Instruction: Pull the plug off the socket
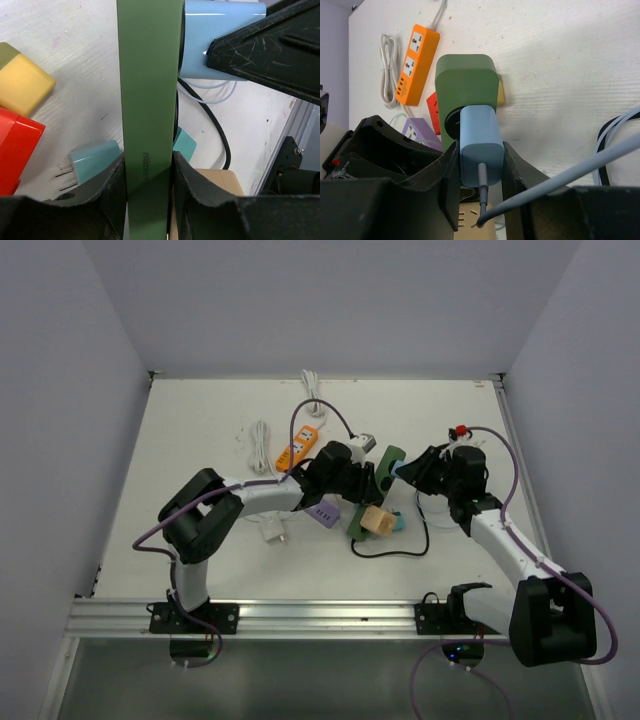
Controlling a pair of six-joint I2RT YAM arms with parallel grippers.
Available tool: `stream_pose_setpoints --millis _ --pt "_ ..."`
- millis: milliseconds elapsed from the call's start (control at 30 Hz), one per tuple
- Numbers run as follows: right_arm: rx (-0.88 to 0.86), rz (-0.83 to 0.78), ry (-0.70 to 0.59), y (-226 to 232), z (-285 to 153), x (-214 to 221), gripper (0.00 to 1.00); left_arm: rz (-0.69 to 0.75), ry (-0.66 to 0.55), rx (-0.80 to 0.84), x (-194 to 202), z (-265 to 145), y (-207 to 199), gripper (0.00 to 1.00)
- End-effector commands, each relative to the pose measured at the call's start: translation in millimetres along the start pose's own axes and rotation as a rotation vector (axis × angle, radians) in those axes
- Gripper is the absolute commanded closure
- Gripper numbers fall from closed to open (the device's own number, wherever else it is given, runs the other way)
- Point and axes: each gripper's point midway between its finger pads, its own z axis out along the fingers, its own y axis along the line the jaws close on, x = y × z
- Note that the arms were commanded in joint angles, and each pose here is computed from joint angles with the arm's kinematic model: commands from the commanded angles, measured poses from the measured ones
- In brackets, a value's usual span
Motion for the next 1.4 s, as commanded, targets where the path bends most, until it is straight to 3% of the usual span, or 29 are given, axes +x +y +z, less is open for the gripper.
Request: stream_pose_setpoints --millis 0,200,367,400,700,1133,1367 --pt "-0.001 -0.062 -0.069 7 -6 -18 1.00 0.098 -0.056 -0.040 -31 1 -10 1.00" --pt "0.034 -0.108 -0.071 7 -17 -22 1.00 0.095 0.003 -0.086 -11 11 7 1.00" --pt "-0.005 -0.099 -0.059 10 -19 -15 1.00 -0.004 -0.072 0.182 -18 0 -15 1.00" --pt "-0.018 -0.095 -0.068 10 -18 -14 1.00 -0.056 -0.073 0.195 -15 -4 -10 1.00" --pt "-0.117 -0.026 -0.074 20 -24 -17 1.00 0.011 -0.170 0.230 -50 -28 -15 1.00" --pt "0.049 -0.084 -0.046 2 -28 -24 1.00 0.076 -0.091 -0.105 -41 4 14 1.00" --pt "0.061 -0.118 -0.051 5 -31 -23 1.00 0.058 -0.071 -0.135 -40 8 14 1.00"
